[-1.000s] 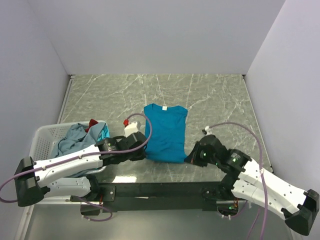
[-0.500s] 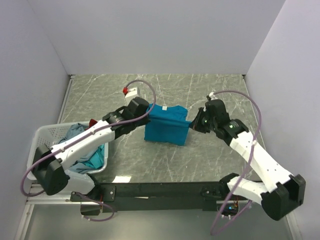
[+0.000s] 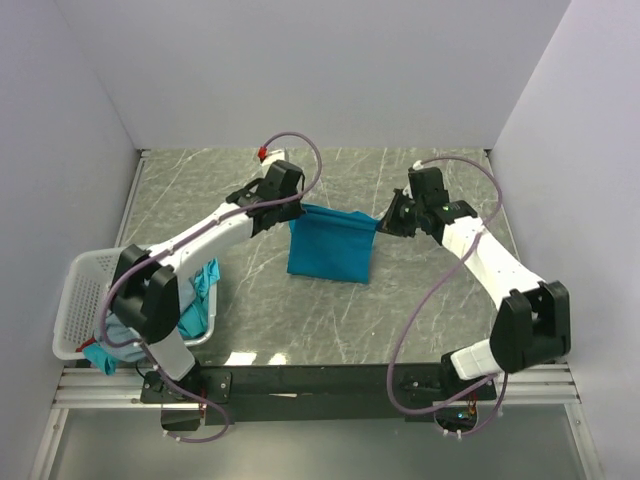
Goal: Fold and stack the t-shirts
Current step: Fold the tshirt
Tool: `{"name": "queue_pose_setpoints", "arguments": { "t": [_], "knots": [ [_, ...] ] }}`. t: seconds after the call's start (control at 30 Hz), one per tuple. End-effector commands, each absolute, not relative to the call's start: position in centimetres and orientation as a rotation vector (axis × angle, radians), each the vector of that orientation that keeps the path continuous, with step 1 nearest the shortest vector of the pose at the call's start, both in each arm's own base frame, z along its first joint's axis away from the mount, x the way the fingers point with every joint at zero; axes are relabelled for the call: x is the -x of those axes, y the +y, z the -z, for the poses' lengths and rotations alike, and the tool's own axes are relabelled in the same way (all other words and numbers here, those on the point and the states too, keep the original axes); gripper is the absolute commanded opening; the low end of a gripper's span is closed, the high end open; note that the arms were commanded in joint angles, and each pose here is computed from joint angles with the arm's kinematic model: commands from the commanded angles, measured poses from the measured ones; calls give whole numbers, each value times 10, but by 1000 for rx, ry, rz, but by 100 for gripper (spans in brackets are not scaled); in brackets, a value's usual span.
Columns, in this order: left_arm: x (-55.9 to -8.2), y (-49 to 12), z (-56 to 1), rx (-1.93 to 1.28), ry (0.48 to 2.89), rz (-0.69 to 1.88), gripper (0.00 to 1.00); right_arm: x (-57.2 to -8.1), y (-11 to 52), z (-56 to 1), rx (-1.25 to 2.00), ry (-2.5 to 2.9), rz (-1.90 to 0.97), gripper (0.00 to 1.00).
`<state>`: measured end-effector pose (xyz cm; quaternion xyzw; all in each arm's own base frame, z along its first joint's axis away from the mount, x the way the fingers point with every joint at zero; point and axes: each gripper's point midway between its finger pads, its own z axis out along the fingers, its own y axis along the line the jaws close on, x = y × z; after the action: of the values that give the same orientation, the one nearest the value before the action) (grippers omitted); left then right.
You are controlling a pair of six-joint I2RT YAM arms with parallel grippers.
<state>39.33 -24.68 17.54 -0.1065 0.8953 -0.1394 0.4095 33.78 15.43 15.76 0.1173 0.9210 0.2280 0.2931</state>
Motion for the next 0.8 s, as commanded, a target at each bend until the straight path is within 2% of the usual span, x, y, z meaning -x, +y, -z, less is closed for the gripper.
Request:
{"name": "queue_pose_setpoints", "arguments": {
  "t": [0.0, 0.4, 0.47, 0.5, 0.53, 0.57, 0.6, 0.67, 0.7, 0.73, 0.77],
  "knots": [
    [-425, -230, -189, 273, 2206, 307, 4, -363, 140, -164, -319, 2424, -562, 0],
    [-480, -240, -133, 224, 2329, 341, 8, -418, 136, -125, -426, 2503, -523, 0],
    [-491, -239, -124, 229, 2343, 351, 12, -430, 134, -117, -447, 2513, -512, 0],
    [-493, -240, -121, 224, 2351, 367, 21, -437, 133, -120, -452, 2502, -509, 1],
    [-496, -238, -113, 227, 2367, 365, 25, -441, 132, -111, -463, 2515, -494, 5],
    [-501, -239, -117, 228, 2358, 380, 30, -447, 131, -111, -467, 2508, -483, 14],
    [-502, -242, -117, 215, 2363, 398, 47, -451, 130, -110, -464, 2509, -476, 26],
    [-505, -241, -117, 212, 2365, 404, 72, -461, 133, -114, -445, 2493, -484, 54],
    [-505, -242, -119, 208, 2364, 410, 90, -466, 134, -120, -439, 2477, -489, 57],
    [-504, -243, -126, 207, 2354, 426, 97, -466, 134, -125, -422, 2465, -490, 59],
    [-501, -244, -125, 200, 2352, 440, 99, -467, 135, -129, -414, 2448, -494, 62]
  ]
}}
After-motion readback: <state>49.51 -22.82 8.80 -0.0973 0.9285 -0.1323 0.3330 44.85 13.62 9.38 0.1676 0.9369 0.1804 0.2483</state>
